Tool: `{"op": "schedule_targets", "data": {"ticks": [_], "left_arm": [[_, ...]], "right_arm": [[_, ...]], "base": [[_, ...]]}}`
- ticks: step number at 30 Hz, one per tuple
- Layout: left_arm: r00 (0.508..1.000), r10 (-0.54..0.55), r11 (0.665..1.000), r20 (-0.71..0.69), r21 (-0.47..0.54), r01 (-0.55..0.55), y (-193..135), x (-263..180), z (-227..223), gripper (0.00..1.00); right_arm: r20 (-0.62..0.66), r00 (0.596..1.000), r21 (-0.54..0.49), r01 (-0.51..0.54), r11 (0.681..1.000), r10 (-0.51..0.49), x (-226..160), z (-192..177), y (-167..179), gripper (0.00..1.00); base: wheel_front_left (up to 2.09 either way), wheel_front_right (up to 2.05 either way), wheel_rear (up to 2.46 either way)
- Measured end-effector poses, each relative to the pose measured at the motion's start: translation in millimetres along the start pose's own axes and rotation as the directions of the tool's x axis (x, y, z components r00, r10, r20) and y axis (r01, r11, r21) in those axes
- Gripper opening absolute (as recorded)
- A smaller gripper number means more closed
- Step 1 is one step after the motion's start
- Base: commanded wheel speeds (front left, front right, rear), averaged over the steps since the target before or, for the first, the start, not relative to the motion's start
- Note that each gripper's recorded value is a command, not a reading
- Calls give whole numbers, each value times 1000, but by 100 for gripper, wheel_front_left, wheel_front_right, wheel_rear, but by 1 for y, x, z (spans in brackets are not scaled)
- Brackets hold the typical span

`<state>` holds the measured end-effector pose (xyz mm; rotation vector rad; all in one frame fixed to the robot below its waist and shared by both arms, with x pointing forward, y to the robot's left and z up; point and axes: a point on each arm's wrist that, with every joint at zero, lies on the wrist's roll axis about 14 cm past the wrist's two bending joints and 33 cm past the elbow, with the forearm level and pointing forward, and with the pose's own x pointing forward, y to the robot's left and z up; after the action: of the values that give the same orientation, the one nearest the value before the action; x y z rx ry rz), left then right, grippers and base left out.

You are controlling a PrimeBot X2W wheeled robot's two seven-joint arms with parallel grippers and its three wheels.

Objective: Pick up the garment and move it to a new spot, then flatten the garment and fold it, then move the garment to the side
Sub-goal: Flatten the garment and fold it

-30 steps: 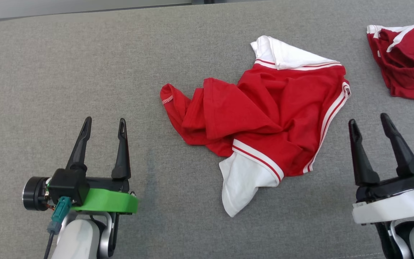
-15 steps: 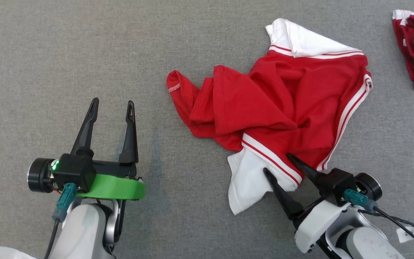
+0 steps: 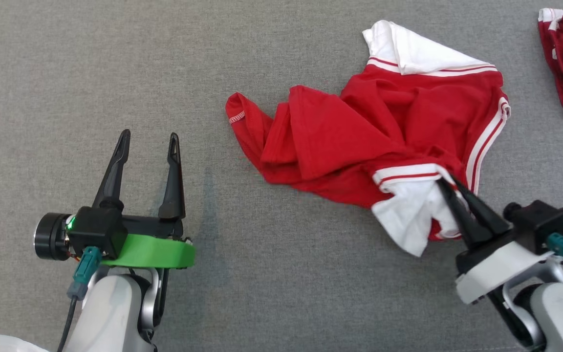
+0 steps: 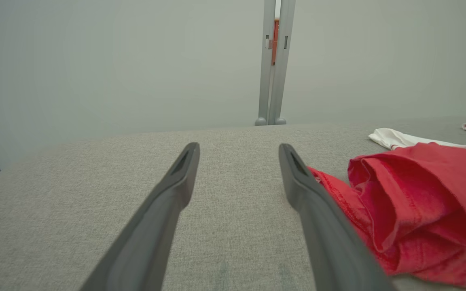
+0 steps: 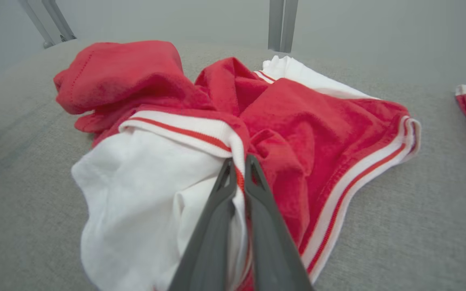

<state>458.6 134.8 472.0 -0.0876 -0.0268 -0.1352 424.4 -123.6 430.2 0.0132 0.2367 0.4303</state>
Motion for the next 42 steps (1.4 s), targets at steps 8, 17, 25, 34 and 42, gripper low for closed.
{"op": "schedule_targets", "data": {"ticks": [8,17,25,34,42], "left_arm": [[1000,1,1000,12,5,-1,0,0,4,100],[999,41,999,25,10,-41,9,-7,11,100],[998,66,998,23,13,-66,11,-24,15,100],[999,47,999,21,11,-47,4,-29,16,100],[990,-138,990,-9,-12,137,-49,-18,18,100]], "right_arm": [[-51,976,-6,212,977,-212,-34,-6,-72,13],[176,962,77,200,977,-210,-34,35,-51,100],[323,925,56,189,980,-197,-48,81,-34,100],[321,923,69,203,977,-214,-58,83,-32,100],[297,931,72,201,977,-213,-53,78,-33,100]], "base": [[0,0,0],[0,0,0],[0,0,0],[0,0,0],[0,0,0]]}}
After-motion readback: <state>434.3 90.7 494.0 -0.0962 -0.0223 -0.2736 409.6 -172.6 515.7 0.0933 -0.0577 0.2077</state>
